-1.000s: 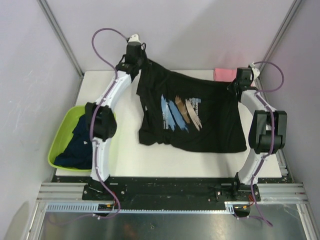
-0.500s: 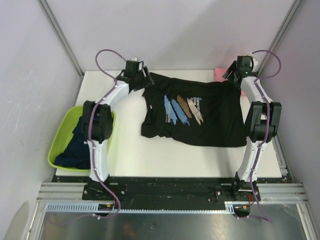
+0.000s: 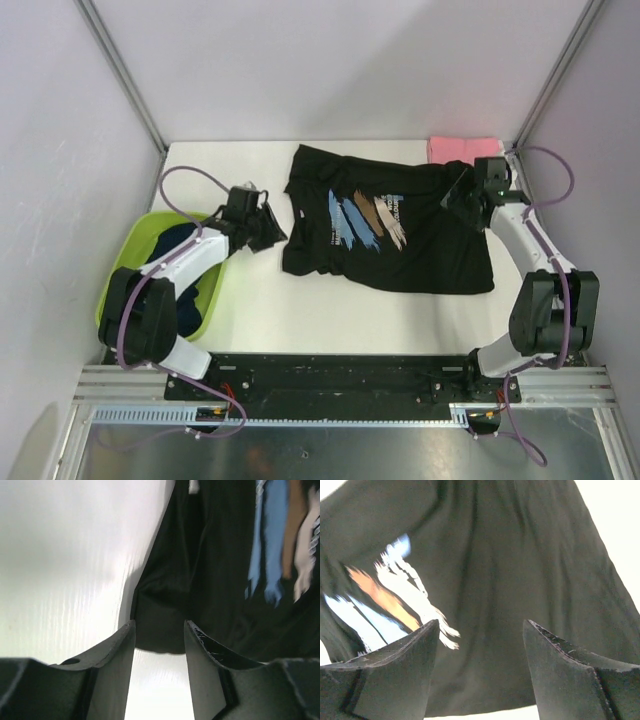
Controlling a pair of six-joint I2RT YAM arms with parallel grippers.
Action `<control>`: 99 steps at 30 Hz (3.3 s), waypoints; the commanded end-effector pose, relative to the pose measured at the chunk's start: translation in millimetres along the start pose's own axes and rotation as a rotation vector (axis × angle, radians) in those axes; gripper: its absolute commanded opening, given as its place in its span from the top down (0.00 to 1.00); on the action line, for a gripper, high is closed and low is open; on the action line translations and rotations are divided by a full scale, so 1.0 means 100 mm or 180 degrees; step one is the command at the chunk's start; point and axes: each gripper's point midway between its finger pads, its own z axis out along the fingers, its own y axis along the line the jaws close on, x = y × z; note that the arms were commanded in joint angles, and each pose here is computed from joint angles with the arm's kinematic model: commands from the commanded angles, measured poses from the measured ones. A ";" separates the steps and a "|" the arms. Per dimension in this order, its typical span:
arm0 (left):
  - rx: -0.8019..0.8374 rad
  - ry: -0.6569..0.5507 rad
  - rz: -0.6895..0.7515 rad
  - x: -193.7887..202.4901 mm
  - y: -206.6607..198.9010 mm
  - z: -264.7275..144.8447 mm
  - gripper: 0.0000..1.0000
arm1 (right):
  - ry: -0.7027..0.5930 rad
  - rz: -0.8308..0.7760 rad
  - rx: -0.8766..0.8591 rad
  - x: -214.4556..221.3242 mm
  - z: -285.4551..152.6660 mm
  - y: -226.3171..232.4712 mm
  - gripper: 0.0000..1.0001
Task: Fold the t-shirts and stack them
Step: Flatten out the tshirt
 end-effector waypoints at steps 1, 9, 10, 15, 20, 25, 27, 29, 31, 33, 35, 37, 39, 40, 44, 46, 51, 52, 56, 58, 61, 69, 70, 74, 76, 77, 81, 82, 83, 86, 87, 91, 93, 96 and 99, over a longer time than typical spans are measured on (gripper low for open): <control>0.0161 0.0247 0.0192 0.30 -0.11 0.03 0.51 | 0.0202 -0.0028 -0.0064 0.43 -0.17 -0.07 0.28; 0.0131 0.0225 0.0403 0.21 -0.27 0.25 0.59 | 0.0218 -0.0064 0.0121 0.81 -0.20 -0.41 0.30; 0.0136 0.0231 0.0459 0.20 -0.32 0.29 0.59 | 0.0225 -0.0065 0.0146 0.83 -0.19 -0.44 0.30; 0.0051 0.0254 0.0704 0.28 -0.44 0.47 0.60 | 0.0228 -0.0072 0.0286 0.89 -0.10 -0.57 0.30; -0.0205 0.0271 0.0891 0.34 -0.39 0.61 0.60 | 0.0296 -0.0063 0.0290 0.97 -0.01 -0.60 0.30; -0.0484 0.0222 0.1101 0.34 -0.33 0.72 0.57 | 0.0338 -0.0061 0.0288 1.01 0.07 -0.62 0.30; -0.0595 0.0172 0.1133 0.31 -0.29 0.75 0.56 | 0.0359 -0.0069 0.0298 1.03 0.09 -0.63 0.30; -0.0710 0.0105 0.1155 0.27 -0.24 0.75 0.56 | 0.0381 -0.0084 0.0314 1.05 0.12 -0.65 0.30; -0.0796 0.0070 0.1180 0.24 -0.20 0.75 0.56 | 0.0397 -0.0088 0.0332 1.07 0.15 -0.67 0.30; -0.0822 0.0066 0.1215 0.23 -0.19 0.76 0.57 | 0.0415 -0.0086 0.0336 1.09 0.17 -0.69 0.30; -0.0847 0.0079 0.1241 0.23 -0.18 0.79 0.58 | 0.0436 -0.0083 0.0341 1.11 0.20 -0.70 0.31; -0.0871 0.0098 0.1248 0.24 -0.17 0.81 0.60 | 0.0449 -0.0079 0.0342 1.12 0.21 -0.71 0.31; -0.0908 0.0102 0.1252 0.25 -0.14 0.83 0.61 | 0.0464 -0.0079 0.0350 1.14 0.24 -0.72 0.31; -0.0926 0.0097 0.1247 0.25 -0.13 0.83 0.63 | 0.0475 -0.0080 0.0358 1.15 0.25 -0.73 0.31; -0.1012 -0.0035 0.1251 0.13 -0.12 0.79 0.73 | 0.0512 -0.0087 0.0397 1.19 0.29 -0.78 0.31; -0.1070 -0.0133 0.1245 0.03 -0.11 0.76 0.82 | 0.0521 -0.0087 0.0409 1.20 0.30 -0.80 0.31; -0.1176 -0.0277 0.1179 -0.20 -0.05 0.73 0.99 | 0.0566 -0.0086 0.0475 1.24 0.34 -0.88 0.31; -0.1197 -0.0311 0.1160 -0.26 -0.04 0.72 1.00 | 0.0573 -0.0078 0.0489 1.25 0.35 -0.89 0.31; -0.1236 -0.0439 0.1019 -0.52 0.01 0.71 1.00 | 0.0599 -0.0075 0.0519 1.27 0.39 -0.92 0.31; -0.1222 -0.0484 0.0955 -0.68 0.02 0.73 1.00 | 0.0620 -0.0066 0.0512 1.29 0.41 -0.92 0.31; -0.1162 -0.0513 0.0937 -0.85 0.00 0.79 1.00 | 0.0625 -0.0015 0.0561 1.27 0.43 -0.98 0.31; -0.0734 -0.0535 0.0932 -1.15 -0.32 0.82 0.81 | 0.0586 0.0012 0.0620 1.22 0.38 -1.04 0.31; -0.0676 -0.0539 0.0922 -1.17 -0.36 0.79 0.72 | 0.0537 0.0020 0.0657 1.17 0.35 -1.07 0.31; -0.0412 -0.0524 0.0839 -1.15 -0.53 0.58 0.45 | 0.0432 0.0170 0.0762 1.03 0.20 -1.20 0.30; -0.0312 -0.0504 0.0786 -1.09 -0.57 0.44 0.41 | 0.0377 0.0254 0.0799 0.95 0.11 -1.26 0.30; -0.0270 -0.0479 0.0744 -1.03 -0.57 0.36 0.41 | 0.0345 0.0292 0.0817 0.92 0.06 -1.30 0.30; -0.0203 -0.0328 0.0583 -0.68 -0.46 0.13 0.51 | 0.0230 0.0418 0.0877 0.82 -0.15 -1.41 0.30; -0.0227 -0.0251 0.0516 -0.53 -0.39 0.10 0.54 | 0.0218 0.0438 0.0907 0.82 -0.19 -1.44 0.30; -0.0235 -0.0174 0.0456 -0.38 -0.33 0.08 0.57 | 0.0217 0.0458 0.0946 0.83 -0.23 -1.48 0.30; -0.0240 0.0023 0.0367 0.01 -0.21 0.03 0.64 | 0.0258 0.0593 0.1035 0.93 -0.29 -1.63 0.33; -0.0231 0.0070 0.0368 0.12 -0.18 0.03 0.66 | 0.0289 0.0656 0.1024 0.97 -0.29 -1.67 0.33; -0.0154 0.0224 0.0370 0.43 -0.15 0.06 0.70 | 0.0461 0.0873 0.0949 1.13 -0.26 -1.77 0.36; -0.0121 0.0295 0.0349 0.55 -0.15 0.11 0.72 | 0.0515 0.0912 0.0940 1.19 -0.24 -1.78 0.36; 0.0020 0.0470 0.0327 0.74 -0.25 0.19 0.71 | 0.0521 0.0920 0.0972 1.22 -0.22 -1.82 0.36; 0.0111 0.0577 0.0329 0.89 -0.37 0.29 0.66 | 0.0534 0.0908 0.1021 1.25 -0.21 -1.87 0.36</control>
